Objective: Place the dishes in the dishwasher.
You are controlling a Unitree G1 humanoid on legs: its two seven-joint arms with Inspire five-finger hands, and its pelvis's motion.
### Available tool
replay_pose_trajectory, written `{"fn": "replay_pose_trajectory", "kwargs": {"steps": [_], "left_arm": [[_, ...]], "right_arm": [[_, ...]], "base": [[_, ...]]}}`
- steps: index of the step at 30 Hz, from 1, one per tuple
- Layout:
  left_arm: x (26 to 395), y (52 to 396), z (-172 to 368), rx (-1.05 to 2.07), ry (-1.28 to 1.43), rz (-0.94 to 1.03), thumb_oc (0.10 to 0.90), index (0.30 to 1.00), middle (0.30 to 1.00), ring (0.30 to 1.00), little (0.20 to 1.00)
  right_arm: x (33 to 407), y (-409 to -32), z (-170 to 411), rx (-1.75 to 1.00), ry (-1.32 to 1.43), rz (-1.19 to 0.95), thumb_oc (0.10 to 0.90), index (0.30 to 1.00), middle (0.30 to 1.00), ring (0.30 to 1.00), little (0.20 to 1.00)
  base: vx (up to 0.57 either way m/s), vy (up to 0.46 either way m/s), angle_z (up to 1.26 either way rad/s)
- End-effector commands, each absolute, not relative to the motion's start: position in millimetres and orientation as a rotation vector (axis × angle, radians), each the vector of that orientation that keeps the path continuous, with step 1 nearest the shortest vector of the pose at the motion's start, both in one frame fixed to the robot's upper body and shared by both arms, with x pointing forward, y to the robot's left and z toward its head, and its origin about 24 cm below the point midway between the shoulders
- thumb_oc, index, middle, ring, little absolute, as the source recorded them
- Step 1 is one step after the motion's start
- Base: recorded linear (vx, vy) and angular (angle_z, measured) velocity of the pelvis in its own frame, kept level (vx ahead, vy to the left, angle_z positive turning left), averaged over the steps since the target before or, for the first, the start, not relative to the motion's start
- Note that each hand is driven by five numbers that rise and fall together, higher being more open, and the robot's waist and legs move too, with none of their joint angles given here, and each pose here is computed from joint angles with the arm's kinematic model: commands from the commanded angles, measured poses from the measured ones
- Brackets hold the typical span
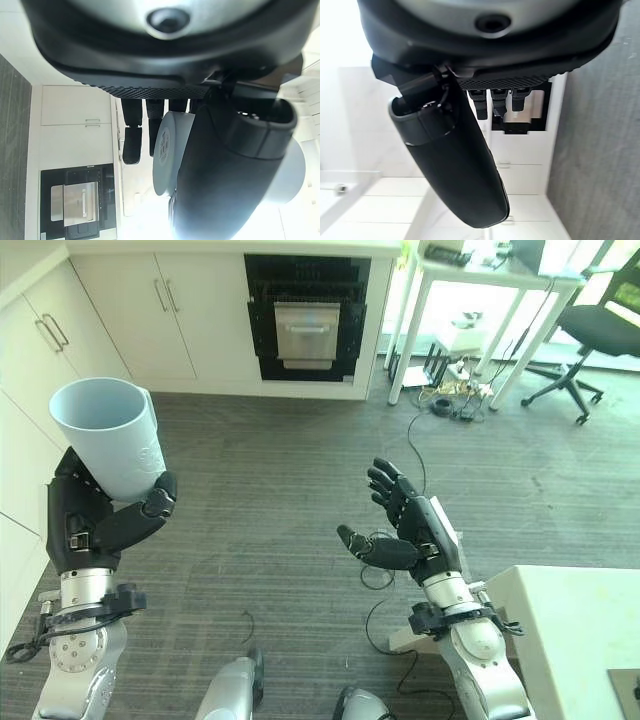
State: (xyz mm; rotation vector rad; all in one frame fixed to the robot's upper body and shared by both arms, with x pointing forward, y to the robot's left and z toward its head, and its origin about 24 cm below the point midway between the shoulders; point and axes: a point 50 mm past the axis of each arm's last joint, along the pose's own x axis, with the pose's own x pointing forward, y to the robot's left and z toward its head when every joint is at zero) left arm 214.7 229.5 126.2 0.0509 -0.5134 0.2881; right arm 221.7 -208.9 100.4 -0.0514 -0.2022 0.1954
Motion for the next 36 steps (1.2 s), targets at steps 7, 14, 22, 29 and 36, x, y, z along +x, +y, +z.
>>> {"fn": "replay_pose_trajectory", "kwargs": {"steps": [7, 14, 22, 29, 36], "left_arm": [[219, 220, 197, 0.140, -0.866, 0.137, 0.400, 0.300, 0.300, 0.300, 0.300], [220, 223, 195, 0.183, -0.857, 0.159, 0.400, 0.300, 0.300, 0.300, 0.300], [215, 220, 186, 0.204, -0.848, 0.177, 0.400, 0.300, 0.300, 0.300, 0.300], [212, 217, 180, 0.107, -0.797, 0.138, 0.400, 0.300, 0.300, 0.300, 0.300], [205, 214, 174, 0.009, -0.786, 0.093, 0.400, 0.300, 0.300, 0.300, 0.300]], "right_arm": [[225, -190, 164, 0.084, -0.596, 0.168, 0.800, 0.900, 0.900, 0.900, 0.900], [225, -185, 153, 0.090, -0.562, 0.228, 0.800, 0.900, 0.900, 0.900, 0.900], [219, -185, 153, 0.101, -0.587, 0.271, 0.800, 0.900, 0.900, 0.900, 0.900], [217, -196, 155, 0.074, -0.541, 0.236, 0.800, 0.900, 0.900, 0.900, 0.900], [212, -202, 147, 0.037, -0.492, 0.253, 0.800, 0.900, 0.900, 0.900, 0.900]], "base": [[0.28, 0.256, 0.10], [0.16, 0.031, -0.05], [0.28, -0.238, -0.16], [0.41, -0.298, 0.17], [0.21, -0.183, -0.13]]}}
